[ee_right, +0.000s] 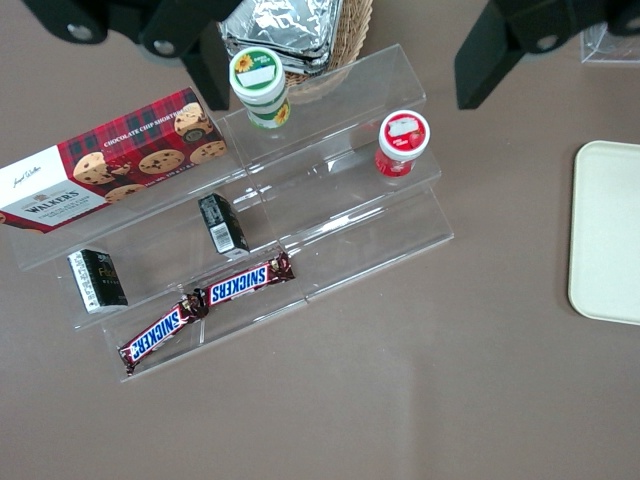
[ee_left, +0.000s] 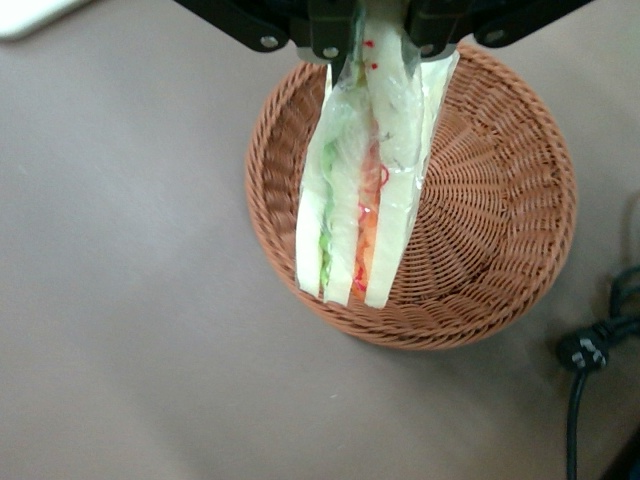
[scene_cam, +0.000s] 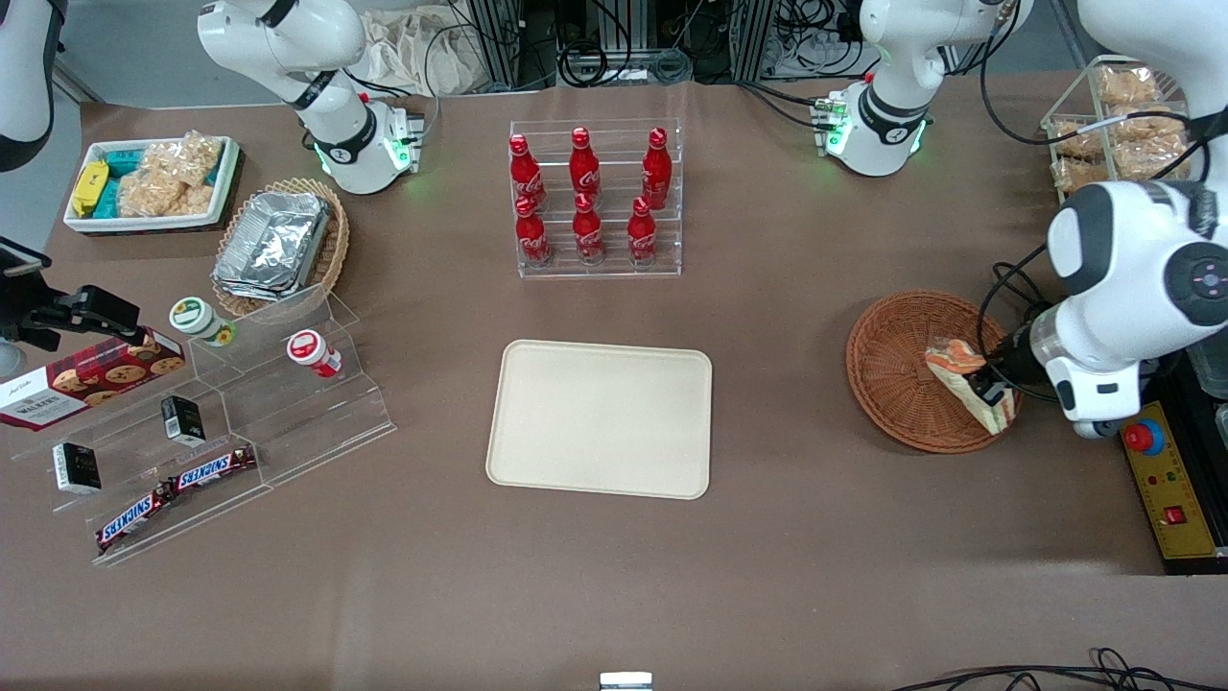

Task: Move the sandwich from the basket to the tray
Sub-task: 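Close the left gripper on the sandwich and lift it from the basket, then carry the held sandwich with the left gripper over the beige tray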

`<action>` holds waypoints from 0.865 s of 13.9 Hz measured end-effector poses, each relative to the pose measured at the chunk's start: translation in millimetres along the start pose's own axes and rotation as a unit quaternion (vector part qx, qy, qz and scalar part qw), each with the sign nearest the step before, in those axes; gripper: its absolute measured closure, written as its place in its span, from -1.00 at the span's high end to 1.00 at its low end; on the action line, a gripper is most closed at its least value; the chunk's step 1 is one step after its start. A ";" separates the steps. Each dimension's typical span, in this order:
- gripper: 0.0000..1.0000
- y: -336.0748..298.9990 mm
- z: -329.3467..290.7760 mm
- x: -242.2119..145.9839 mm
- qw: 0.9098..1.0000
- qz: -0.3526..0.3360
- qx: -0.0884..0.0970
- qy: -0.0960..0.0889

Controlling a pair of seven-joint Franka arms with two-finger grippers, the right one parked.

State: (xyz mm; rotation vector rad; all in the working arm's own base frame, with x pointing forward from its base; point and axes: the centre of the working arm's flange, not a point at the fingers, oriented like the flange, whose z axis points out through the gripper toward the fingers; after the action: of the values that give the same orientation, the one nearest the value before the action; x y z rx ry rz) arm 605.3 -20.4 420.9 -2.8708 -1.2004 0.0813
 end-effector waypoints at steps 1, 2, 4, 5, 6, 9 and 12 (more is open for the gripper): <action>-0.63 11.2 -17.2 -3.9 0.999 0.032 -0.004 0.003; -0.63 25.0 -31.0 -10.7 0.998 0.065 -0.009 0.007; -0.63 60.4 -44.7 -30.6 0.991 0.135 -0.017 0.015; -0.63 81.2 -41.6 -44.8 0.985 0.172 -0.018 0.014; -0.63 104.1 -32.8 -62.9 0.977 0.212 -0.016 0.011; -0.63 167.0 11.6 -121.0 0.958 0.285 -0.002 -0.008; -0.63 209.0 61.0 -167.4 0.945 0.325 0.015 -0.027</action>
State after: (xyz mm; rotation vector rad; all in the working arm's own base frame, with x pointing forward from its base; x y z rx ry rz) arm 632.7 -285.9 356.4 -3.1129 -0.2025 0.1885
